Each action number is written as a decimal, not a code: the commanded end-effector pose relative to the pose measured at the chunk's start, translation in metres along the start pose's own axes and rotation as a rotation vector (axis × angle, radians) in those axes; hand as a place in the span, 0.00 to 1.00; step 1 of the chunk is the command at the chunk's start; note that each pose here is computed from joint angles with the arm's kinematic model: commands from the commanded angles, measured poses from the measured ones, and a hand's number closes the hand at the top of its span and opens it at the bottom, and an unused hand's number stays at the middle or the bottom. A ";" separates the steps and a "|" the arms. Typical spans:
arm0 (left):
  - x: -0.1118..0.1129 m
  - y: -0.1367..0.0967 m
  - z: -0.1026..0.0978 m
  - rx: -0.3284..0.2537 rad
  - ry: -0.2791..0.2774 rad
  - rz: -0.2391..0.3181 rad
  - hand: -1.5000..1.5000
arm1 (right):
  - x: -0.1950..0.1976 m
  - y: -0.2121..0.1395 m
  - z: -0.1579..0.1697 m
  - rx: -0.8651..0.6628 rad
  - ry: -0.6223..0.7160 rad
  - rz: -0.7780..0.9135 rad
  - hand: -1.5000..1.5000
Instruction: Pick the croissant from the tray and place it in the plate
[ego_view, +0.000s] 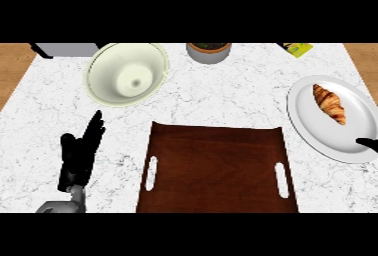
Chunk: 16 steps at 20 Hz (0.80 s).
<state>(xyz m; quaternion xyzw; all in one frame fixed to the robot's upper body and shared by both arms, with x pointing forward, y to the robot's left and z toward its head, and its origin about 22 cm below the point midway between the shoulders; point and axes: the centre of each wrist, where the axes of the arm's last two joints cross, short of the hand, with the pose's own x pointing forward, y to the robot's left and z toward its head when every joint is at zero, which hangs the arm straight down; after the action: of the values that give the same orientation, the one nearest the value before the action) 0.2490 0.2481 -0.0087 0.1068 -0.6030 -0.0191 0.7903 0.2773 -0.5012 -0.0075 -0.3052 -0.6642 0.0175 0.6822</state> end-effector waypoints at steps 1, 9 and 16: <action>-0.010 0.007 -0.003 0.003 -0.008 -0.008 0.50 | -0.009 -0.013 0.010 -0.034 -0.009 0.018 0.00; 0.000 0.013 -0.002 -0.009 -0.007 -0.009 0.50 | -0.022 -0.033 0.026 -0.086 -0.002 -0.001 0.00; 0.002 -0.005 -0.004 -0.030 -0.012 -0.008 0.50 | -0.019 -0.059 0.029 -0.182 0.041 0.026 0.00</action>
<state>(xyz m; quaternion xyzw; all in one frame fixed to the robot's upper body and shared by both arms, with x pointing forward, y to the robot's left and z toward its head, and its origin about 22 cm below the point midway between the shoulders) 0.2538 0.2442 -0.0118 0.1044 -0.6024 -0.0241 0.7910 0.2318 -0.5353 -0.0096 -0.3557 -0.6547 -0.0270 0.6665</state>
